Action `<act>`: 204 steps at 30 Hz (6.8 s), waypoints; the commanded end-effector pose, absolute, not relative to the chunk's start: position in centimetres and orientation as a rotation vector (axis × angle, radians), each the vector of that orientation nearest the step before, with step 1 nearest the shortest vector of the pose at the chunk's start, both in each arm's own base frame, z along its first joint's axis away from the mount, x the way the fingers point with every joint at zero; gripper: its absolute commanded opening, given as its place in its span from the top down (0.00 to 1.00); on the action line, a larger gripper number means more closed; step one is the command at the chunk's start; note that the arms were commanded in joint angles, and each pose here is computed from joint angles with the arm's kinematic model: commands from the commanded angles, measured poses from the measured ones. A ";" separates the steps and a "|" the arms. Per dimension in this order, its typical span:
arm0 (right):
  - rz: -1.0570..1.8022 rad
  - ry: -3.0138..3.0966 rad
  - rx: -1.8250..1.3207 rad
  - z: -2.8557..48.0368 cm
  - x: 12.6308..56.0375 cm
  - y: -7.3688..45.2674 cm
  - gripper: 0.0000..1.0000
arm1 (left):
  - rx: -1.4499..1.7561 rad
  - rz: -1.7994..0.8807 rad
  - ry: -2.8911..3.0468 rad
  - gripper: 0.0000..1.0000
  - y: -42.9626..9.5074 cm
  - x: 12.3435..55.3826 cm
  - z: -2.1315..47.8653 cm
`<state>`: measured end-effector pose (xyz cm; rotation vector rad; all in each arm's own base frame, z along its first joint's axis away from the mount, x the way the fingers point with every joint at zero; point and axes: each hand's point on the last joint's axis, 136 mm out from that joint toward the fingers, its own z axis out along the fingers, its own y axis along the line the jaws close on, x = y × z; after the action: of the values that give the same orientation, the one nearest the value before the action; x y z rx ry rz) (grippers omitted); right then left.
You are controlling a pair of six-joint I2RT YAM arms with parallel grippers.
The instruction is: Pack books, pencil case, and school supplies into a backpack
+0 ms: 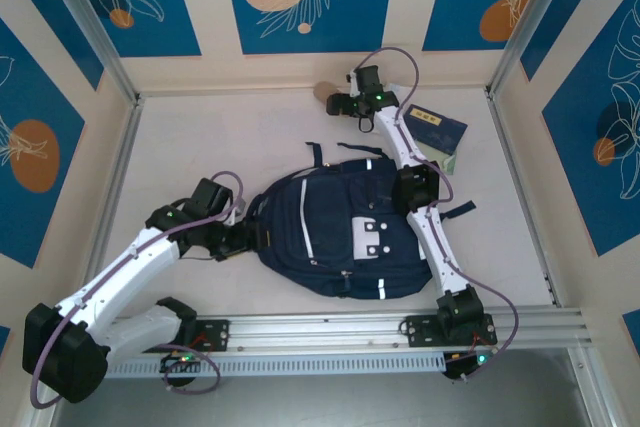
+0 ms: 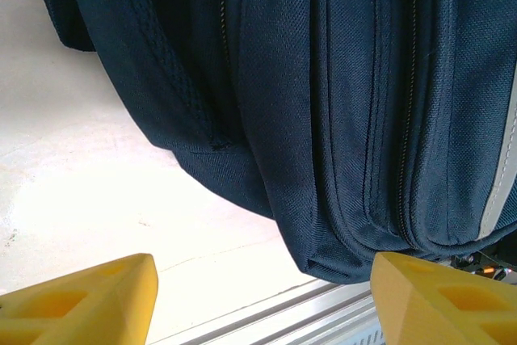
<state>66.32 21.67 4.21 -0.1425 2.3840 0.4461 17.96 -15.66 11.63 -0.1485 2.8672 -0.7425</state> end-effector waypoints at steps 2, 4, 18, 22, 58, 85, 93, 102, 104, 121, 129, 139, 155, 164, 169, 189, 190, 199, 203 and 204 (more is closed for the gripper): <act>0.397 2.393 -0.207 6.3 65.2 22.5 0.08 | -0.134 -0.735 2.855 0.30 -15.2 17.6 11.5; 0.380 2.390 -0.222 6.3 65.1 22.8 0.11 | -0.134 -0.735 2.853 0.30 -15.1 17.5 11.5; 0.247 2.424 -0.213 6.0 64.6 21.8 0.46 | -0.136 -0.727 2.848 0.30 -14.6 16.7 11.5; 0.271 2.421 -0.220 8.0 64.0 22.1 0.62 | -0.134 -0.733 2.827 0.30 -14.6 16.9 12.0; 0.860 2.319 -0.560 26.0 25.0 26.0 0.81 | -0.349 -1.234 2.381 0.01 -19.9 23.9 26.9; 1.261 2.171 -0.696 24.6 17.7 28.2 0.85 | -0.407 -1.667 2.395 0.35 -27.3 27.2 24.5; 1.079 2.261 -0.634 23.2 19.1 27.0 0.84 | -0.409 -1.655 2.387 0.68 -26.9 26.6 24.5; 1.017 2.253 -0.633 23.9 20.2 27.9 0.81 | -0.470 -1.634 2.386 0.33 -26.0 25.8 24.1; 0.990 2.250 -0.613 23.9 20.7 28.0 0.81 | -0.466 -1.640 2.384 0.29 -26.0 25.7 24.5; 1.158 2.229 -0.658 24.3 19.4 30.4 0.83 | -0.512 -1.649 2.364 0.46 -26.1 26.0 23.5; 1.085 2.295 -0.667 23.1 19.2 30.0 0.52 | -0.513 -1.605 2.344 0.71 -25.2 25.8 23.9; 0.731 2.537 -0.338 20.8 22.3 26.6 0.38 | -0.601 -0.999 2.300 0.72 -14.9 22.9 24.5; 0.287 2.870 -0.148 15.3 24.8 30.8 0.22 | -0.585 -0.654 2.227 0.68 -7.1 17.5 25.5; -0.189 2.985 -0.270 10.7 24.3 32.7 0.21 | -0.563 -0.604 2.192 0.66 -5.5 16.1 26.5; -0.205 3.025 -0.246 9.6 24.4 32.9 0.46 | -0.556 -0.591 2.187 0.66 -5.2 15.8 26.7; 1.596 2.509 -0.338 28.5 22.0 30.0 1.00 | -0.465 -0.767 2.181 0.60 -10.6 21.3 28.1; 1.673 2.473 -0.315 28.9 21.9 29.4 1.00 | -0.459 -0.813 2.179 0.59 -11.5 21.8 28.0; 1.889 2.256 -0.272 31.0 21.4 27.0 1.00 | -0.500 -1.297 2.133 0.57 -19.6 26.6 25.5; 1.916 2.209 -0.196 31.2 22.2 26.2 1.00 | -0.537 -1.338 2.119 0.57 -21.4 28.4 24.1; 1.920 2.198 -0.178 31.2 22.4 26.0 1.00 | -0.555 -1.351 2.113 0.57 -21.8 28.7 23.7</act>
<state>23.35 25.87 25.85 -0.0143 2.4076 1.7623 27.11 -19.32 19.55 -0.5932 2.2946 -1.1356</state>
